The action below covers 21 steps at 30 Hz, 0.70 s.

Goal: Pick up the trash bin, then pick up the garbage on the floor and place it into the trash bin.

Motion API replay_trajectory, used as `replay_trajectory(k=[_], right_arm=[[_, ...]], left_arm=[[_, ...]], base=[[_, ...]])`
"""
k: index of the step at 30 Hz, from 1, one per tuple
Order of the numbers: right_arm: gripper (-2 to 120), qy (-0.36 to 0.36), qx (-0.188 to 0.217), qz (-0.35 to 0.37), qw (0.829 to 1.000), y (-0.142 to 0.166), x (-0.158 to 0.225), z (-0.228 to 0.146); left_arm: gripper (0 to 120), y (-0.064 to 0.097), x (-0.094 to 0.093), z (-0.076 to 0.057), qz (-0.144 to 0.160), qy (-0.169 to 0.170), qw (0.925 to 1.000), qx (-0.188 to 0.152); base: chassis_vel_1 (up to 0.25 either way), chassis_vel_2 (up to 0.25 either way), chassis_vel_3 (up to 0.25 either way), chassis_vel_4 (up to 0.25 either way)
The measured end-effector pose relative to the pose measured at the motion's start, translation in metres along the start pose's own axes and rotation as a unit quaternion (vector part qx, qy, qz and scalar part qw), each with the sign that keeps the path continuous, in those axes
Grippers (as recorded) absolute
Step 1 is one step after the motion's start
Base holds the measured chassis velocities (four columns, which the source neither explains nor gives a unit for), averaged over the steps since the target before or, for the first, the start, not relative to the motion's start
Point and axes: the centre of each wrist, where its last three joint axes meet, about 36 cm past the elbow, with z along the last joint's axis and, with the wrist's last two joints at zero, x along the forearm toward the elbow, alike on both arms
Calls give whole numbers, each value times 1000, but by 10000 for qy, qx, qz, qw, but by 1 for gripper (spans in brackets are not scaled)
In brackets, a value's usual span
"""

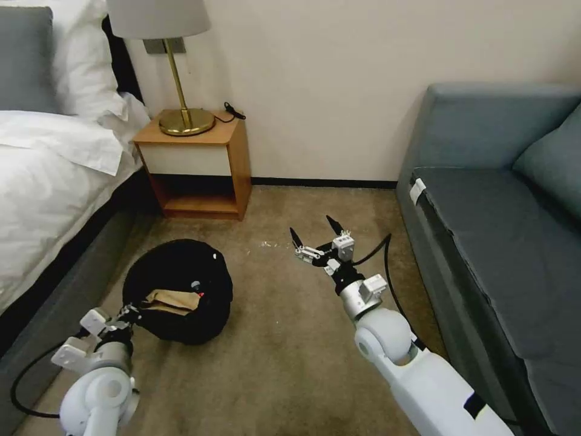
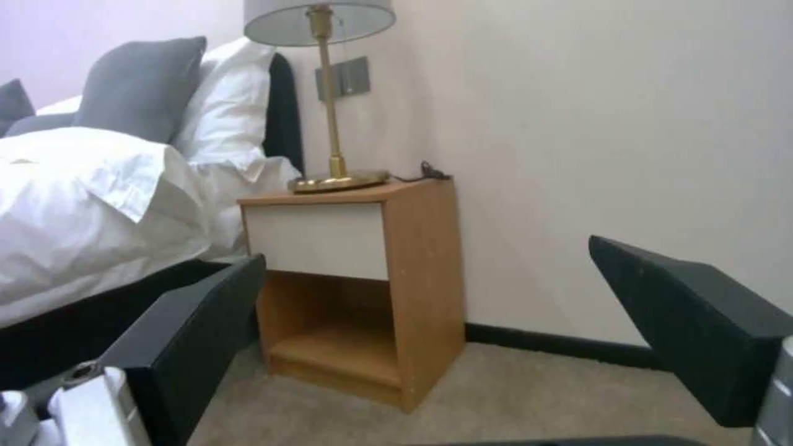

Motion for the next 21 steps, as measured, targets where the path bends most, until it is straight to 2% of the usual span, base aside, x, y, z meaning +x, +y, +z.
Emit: replay_trajectory(k=[2,5,6,7,8,10,11,12,13,14,15,16,17,18,19,20,21], right_arm=[[100,-3,-25,19,10000,1,2,-1],[100,-5,-43,25,10000,2,5,-3],[100,-7,-47,21,10000,3,6,-4],[100,-7,-47,21,10000,3,6,-4],[100,-10,-51,22,10000,3,6,-5],[100,-12,-98,-18,9999,2,10,-7],[100,-12,-98,-18,9999,2,10,-7],[100,3,-110,-75,9999,2,12,-8],[100,13,-112,-133,9998,2,15,-9],[100,7,-86,-169,9998,1,18,-10],[100,-6,-45,-159,9999,2,21,-12],[100,-6,-45,-159,9999,2,21,-12],[100,-26,-22,-123,9999,4,24,-13],[100,-70,-33,-91,9999,5,26,-13],[100,-262,-84,7,9996,9,32,-11],[100,-262,-84,7,9996,9,32,-11],[100,-332,-41,131,9994,13,40,-11]], left_arm=[[7,1,0,1,-68,54,9999,-57],[20,4,5,3,-108,-49,9995,-277],[25,4,8,4,-47,-260,9987,-445],[25,4,8,4,-47,-260,9987,-445],[30,4,10,5,33,-479,9970,-603],[41,4,17,4,301,-960,9907,-920],[41,4,17,4,301,-960,9907,-920],[43,5,19,4,440,-1146,9868,-1054],[48,6,21,4,653,-1415,9797,-1259],[53,9,23,5,969,-1821,9663,-1540],[58,12,23,4,1261,-2246,9477,-1887],[58,12,23,4,1261,-2246,9477,-1887],[63,13,24,4,1457,-2546,9312,-2161],[65,12,24,3,1563,-2718,9211,-2308],[72,9,27,2,1699,-2970,9067,-2468],[72,9,27,2,1699,-2970,9067,-2468],[77,5,29,1,1805,-3243,8950,-2474]], base=[[0,0,0,0],[0,0,0,0],[0,0,0,0],[0,0,0,0],[0,0,0,0],[0,0,0,0],[0,0,0,0],[0,0,0,0],[0,0,0,0],[0,0,0,0],[0,0,0,0],[0,0,0,0],[0,0,0,0],[0,0,0,0],[0,0,0,0],[0,0,0,0],[0,0,0,0]])
